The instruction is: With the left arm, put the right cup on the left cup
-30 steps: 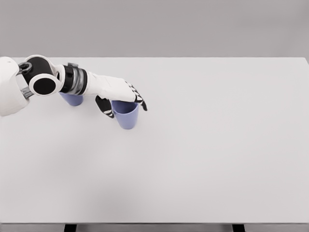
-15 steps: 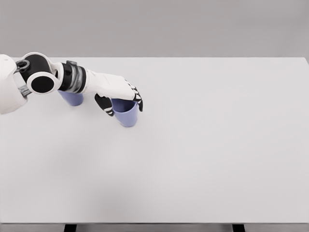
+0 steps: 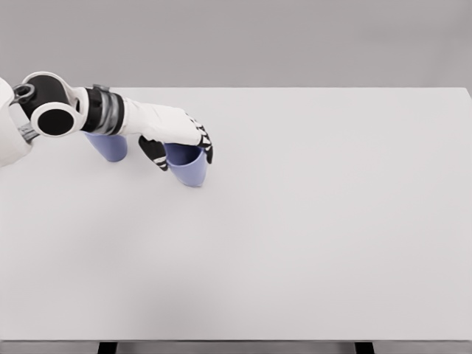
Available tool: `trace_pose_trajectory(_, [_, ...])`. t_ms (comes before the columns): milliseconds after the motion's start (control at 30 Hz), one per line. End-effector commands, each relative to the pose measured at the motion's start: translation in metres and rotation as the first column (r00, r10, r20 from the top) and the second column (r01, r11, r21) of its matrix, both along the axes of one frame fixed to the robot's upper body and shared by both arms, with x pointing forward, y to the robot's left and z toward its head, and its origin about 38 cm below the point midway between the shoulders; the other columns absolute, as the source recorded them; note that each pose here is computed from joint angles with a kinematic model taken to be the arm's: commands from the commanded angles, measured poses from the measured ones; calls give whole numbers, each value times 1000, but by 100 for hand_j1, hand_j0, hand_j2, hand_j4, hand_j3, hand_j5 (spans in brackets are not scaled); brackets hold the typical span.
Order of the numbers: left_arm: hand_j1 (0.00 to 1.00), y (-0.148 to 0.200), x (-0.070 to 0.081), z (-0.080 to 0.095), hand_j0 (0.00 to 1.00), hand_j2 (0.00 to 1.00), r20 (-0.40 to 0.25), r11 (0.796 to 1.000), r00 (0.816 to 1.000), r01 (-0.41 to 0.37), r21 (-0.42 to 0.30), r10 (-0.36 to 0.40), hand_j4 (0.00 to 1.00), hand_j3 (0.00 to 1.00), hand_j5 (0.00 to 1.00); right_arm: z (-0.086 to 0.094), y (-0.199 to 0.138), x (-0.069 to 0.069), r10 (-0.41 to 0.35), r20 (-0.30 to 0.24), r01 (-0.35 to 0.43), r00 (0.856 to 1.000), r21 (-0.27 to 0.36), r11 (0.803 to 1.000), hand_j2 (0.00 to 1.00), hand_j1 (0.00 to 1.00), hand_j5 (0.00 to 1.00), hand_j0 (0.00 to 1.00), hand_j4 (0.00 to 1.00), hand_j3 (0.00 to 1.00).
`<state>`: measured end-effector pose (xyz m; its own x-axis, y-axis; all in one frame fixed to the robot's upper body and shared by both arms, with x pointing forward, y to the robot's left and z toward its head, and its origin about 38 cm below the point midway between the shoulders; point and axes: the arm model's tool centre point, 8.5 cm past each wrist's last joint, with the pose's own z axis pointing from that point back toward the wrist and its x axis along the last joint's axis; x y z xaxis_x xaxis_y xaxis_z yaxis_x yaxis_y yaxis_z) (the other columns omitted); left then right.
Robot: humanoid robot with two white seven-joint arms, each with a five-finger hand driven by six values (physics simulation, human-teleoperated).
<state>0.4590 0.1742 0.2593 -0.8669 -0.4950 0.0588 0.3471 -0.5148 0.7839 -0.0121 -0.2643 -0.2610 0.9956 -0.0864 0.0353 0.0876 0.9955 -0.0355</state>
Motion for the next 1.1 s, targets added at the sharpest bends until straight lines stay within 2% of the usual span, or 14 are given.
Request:
trace_pose_trajectory(0, [71,4,0,1,71,71,1,1000,1000,-6,-1,6,71,71,71,0,0,0,0,-1,0,1000,0,1000,100,100,100,100,100,100])
trace_pose_trajectory(1067, [70,36,7,54,70,70,115,999,992,-49,14,48,70,70,70,0,0,0,1,-1,-1,1000,0,1000,100,100,100,100,100,100])
